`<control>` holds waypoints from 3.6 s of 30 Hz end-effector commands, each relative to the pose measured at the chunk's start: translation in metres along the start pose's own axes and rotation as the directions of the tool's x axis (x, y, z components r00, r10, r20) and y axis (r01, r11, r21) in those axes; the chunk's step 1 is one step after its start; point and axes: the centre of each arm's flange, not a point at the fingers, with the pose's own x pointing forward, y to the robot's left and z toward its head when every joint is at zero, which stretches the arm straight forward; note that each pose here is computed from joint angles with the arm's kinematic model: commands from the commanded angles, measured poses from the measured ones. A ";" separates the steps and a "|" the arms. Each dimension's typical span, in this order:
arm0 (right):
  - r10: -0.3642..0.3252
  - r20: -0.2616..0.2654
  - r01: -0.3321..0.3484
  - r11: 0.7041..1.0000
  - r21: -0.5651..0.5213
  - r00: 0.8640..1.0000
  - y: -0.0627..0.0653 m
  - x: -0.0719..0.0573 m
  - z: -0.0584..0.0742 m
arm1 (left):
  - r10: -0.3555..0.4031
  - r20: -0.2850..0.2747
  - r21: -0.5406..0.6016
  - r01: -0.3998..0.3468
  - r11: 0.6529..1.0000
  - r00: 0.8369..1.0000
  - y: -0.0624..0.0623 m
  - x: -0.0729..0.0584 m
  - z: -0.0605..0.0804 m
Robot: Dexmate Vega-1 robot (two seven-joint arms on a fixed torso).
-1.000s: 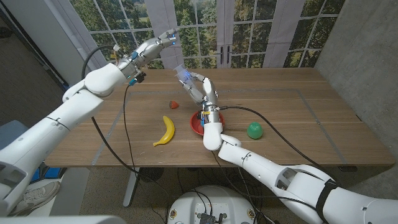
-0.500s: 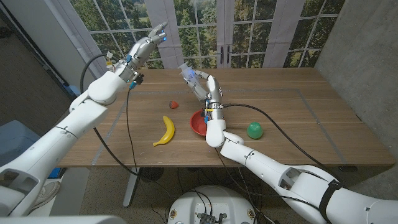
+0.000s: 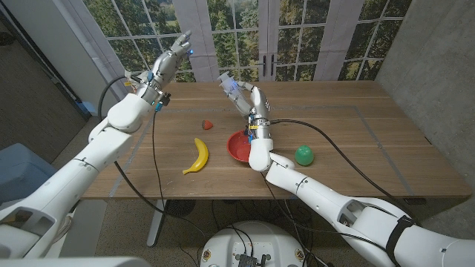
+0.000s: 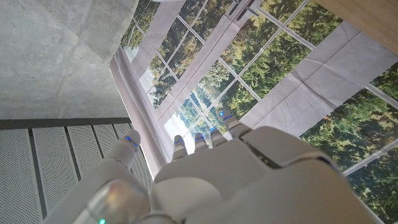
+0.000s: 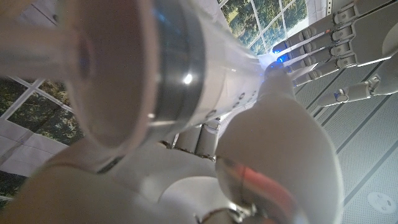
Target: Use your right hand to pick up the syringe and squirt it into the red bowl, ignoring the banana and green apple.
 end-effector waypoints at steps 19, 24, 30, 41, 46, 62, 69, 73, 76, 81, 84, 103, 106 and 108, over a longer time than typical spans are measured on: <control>-0.007 -0.061 -0.006 0.979 -0.203 0.998 -0.021 0.022 -0.014 | 0.113 -0.033 -0.129 -0.116 0.985 0.993 0.007 -0.019 -0.025; -0.012 -0.074 -0.007 0.969 -0.246 0.997 -0.024 0.025 -0.019 | 0.127 -0.042 -0.152 -0.132 0.980 0.991 0.010 -0.022 -0.028; -0.019 -0.090 -0.009 0.953 -0.302 0.996 -0.029 0.026 -0.027 | 0.123 -0.065 -0.181 -0.133 0.975 0.990 0.012 -0.026 -0.034; -0.029 -0.142 -0.026 0.928 -0.372 0.989 -0.039 0.024 -0.041 | 0.143 -0.095 -0.196 -0.160 0.968 0.985 0.013 -0.033 -0.041; -0.034 -0.176 -0.041 0.914 -0.404 0.984 -0.043 0.021 -0.050 | 0.148 -0.107 -0.208 -0.167 0.964 0.983 0.012 -0.035 -0.043; -0.049 -0.261 -0.077 0.888 -0.453 0.964 -0.049 0.018 -0.076 | 0.151 -0.148 -0.188 -0.178 0.966 0.977 0.006 -0.043 -0.050; -0.066 -0.274 -0.078 0.872 -0.484 0.959 -0.052 0.016 -0.084 | 0.163 -0.164 -0.202 -0.195 0.960 0.973 0.004 -0.047 -0.055; -0.067 -0.290 -0.092 0.860 -0.502 0.955 -0.053 0.016 -0.088 | 0.162 -0.172 -0.217 -0.198 0.956 0.972 0.002 -0.050 -0.058; -0.067 -0.294 -0.105 0.841 -0.531 0.953 -0.052 0.017 -0.091 | 0.159 -0.180 -0.221 -0.197 0.955 0.971 0.002 -0.051 -0.060; -0.062 -0.313 -0.130 0.821 -0.556 0.948 -0.050 0.018 -0.097 | 0.152 -0.180 -0.222 -0.191 0.956 0.972 0.001 -0.051 -0.060; -0.062 -0.317 -0.126 0.833 -0.539 0.946 -0.052 0.017 -0.099 | 0.152 -0.178 -0.223 -0.190 0.956 0.972 0.001 -0.051 -0.059; -0.050 -0.355 -0.186 0.779 -0.598 0.933 -0.050 0.013 -0.114 | 0.130 -0.188 -0.224 -0.172 0.959 0.973 -0.001 -0.048 -0.059; -0.049 -0.361 -0.196 0.768 -0.610 0.931 -0.049 0.013 -0.116 | 0.124 -0.188 -0.225 -0.166 0.960 0.974 -0.002 -0.047 -0.059; -0.054 -0.359 -0.196 0.758 -0.622 0.932 -0.048 0.012 -0.118 | 0.123 -0.190 -0.227 -0.165 0.960 0.974 -0.002 -0.046 -0.059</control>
